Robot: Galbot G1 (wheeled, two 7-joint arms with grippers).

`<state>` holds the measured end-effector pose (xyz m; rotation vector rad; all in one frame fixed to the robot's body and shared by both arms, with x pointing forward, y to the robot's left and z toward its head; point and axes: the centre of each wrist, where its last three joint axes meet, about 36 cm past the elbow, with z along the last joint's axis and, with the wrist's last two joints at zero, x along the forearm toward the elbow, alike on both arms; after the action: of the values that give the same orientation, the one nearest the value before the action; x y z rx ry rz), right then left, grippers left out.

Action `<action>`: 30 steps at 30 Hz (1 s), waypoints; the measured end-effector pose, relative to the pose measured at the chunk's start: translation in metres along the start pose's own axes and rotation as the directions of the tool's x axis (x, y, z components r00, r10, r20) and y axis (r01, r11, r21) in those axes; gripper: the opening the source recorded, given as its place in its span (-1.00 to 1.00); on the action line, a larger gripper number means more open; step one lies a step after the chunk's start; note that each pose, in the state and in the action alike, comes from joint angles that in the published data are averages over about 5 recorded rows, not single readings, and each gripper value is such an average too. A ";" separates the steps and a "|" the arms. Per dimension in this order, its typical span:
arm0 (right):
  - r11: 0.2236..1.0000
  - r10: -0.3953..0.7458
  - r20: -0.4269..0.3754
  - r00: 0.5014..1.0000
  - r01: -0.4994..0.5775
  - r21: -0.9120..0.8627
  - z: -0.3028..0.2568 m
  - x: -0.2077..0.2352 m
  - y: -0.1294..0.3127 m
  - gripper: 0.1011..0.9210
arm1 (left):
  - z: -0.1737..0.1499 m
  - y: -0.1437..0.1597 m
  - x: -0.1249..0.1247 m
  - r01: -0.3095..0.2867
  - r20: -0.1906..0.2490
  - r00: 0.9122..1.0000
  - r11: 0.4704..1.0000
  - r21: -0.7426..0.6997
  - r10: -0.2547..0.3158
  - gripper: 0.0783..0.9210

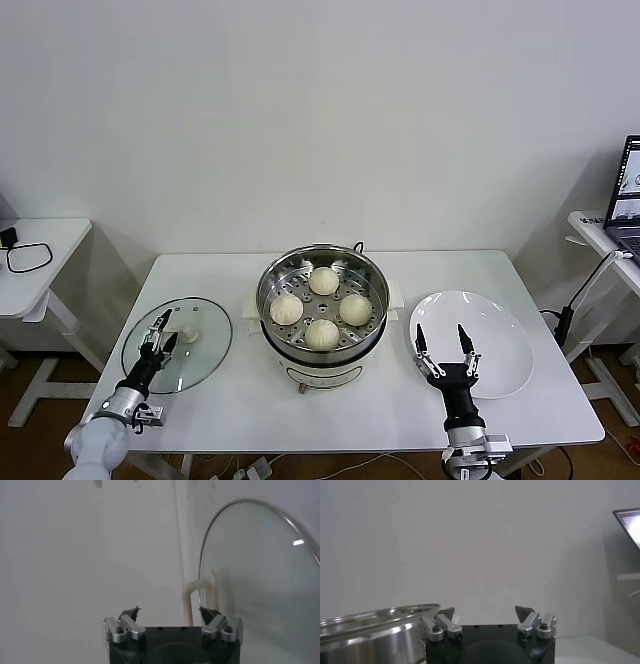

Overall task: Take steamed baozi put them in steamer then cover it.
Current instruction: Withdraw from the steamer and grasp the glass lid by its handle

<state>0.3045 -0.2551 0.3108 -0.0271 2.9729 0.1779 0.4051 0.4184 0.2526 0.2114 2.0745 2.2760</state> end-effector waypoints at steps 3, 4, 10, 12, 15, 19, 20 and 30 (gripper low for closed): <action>1.000 -0.001 -0.002 1.000 0.001 0.004 0.002 0.000 0.000 0.76 | 0.001 0.000 -0.006 0.002 -0.004 1.000 1.000 -0.002 -0.002 0.77; 1.000 -0.001 -0.003 1.000 0.001 0.005 0.003 0.000 -0.001 0.76 | 0.001 0.000 -0.008 0.003 -0.006 1.000 1.000 -0.003 -0.004 0.77; 1.000 -0.004 -0.011 1.000 0.004 0.010 0.007 0.002 -0.001 0.76 | 0.002 -0.002 -0.015 0.009 -0.016 1.000 1.000 -0.004 -0.009 0.68; 1.000 -0.004 -0.013 1.000 0.004 0.012 0.008 0.002 -0.002 0.76 | 0.002 -0.003 -0.017 0.008 -0.017 1.000 1.000 -0.004 -0.008 0.57; 1.000 -0.004 -0.016 1.000 0.004 0.013 0.010 0.003 -0.002 0.76 | 0.002 -0.005 -0.018 0.006 -0.016 1.000 1.000 -0.004 -0.006 0.37; 1.000 -0.005 -0.018 1.000 0.005 0.015 0.012 0.004 -0.002 0.76 | 0.000 -0.008 -0.019 0.003 -0.012 1.000 1.000 -0.003 -0.003 0.08; 1.000 -0.005 -0.018 1.000 0.005 0.016 0.012 0.004 -0.002 0.76 | 0.000 -0.009 -0.019 0.001 -0.011 1.000 1.000 -0.002 -0.001 0.02; 1.000 -0.006 -0.017 1.000 0.007 0.019 0.015 0.003 -0.002 0.76 | -0.002 -0.014 -0.018 0.004 -0.007 1.000 1.000 -0.005 -0.004 -0.65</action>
<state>0.3041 -0.2554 0.2953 -0.0360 2.9913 0.1497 0.4213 0.4151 0.2373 0.1989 2.0709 2.2827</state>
